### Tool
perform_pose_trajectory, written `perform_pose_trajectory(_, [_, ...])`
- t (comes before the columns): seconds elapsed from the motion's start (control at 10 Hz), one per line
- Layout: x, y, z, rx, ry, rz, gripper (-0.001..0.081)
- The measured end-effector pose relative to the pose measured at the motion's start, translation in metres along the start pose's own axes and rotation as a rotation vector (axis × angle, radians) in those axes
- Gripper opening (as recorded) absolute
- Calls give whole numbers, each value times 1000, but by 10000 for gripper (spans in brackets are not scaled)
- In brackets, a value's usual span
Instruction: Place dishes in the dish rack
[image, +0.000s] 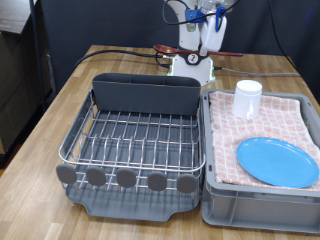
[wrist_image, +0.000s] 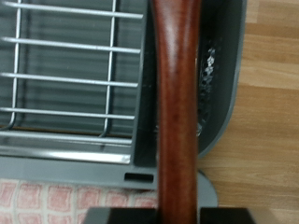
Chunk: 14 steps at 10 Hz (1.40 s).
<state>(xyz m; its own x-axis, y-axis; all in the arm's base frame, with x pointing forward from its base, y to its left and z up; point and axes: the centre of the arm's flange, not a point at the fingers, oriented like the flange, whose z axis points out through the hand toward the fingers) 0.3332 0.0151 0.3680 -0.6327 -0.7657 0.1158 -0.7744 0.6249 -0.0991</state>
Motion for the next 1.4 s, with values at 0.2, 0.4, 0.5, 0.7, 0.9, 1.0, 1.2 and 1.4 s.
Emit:
perform_pose_trajectory(0.2, [5, -2, -2, 0, -11, -8, 92])
perform_pose_trajectory(0.4, [6, -4, -2, -48, -25, 22, 92])
perform_pose_trajectory(0.5, [8, -6, 0, -78, -46, 48, 92])
perform_pose_trajectory(0.7, [17, -13, 6, -143, -99, 91, 92])
perform_pose_trajectory(0.9, [29, -23, 16, -202, -161, 103, 92])
perform_pose_trajectory(1.0, [34, -29, 23, -224, -189, 101, 92])
perform_pose_trajectory(1.2, [42, -37, 38, -262, -238, 104, 92])
perform_pose_trajectory(1.4, [49, -44, 53, -309, -293, 107, 92])
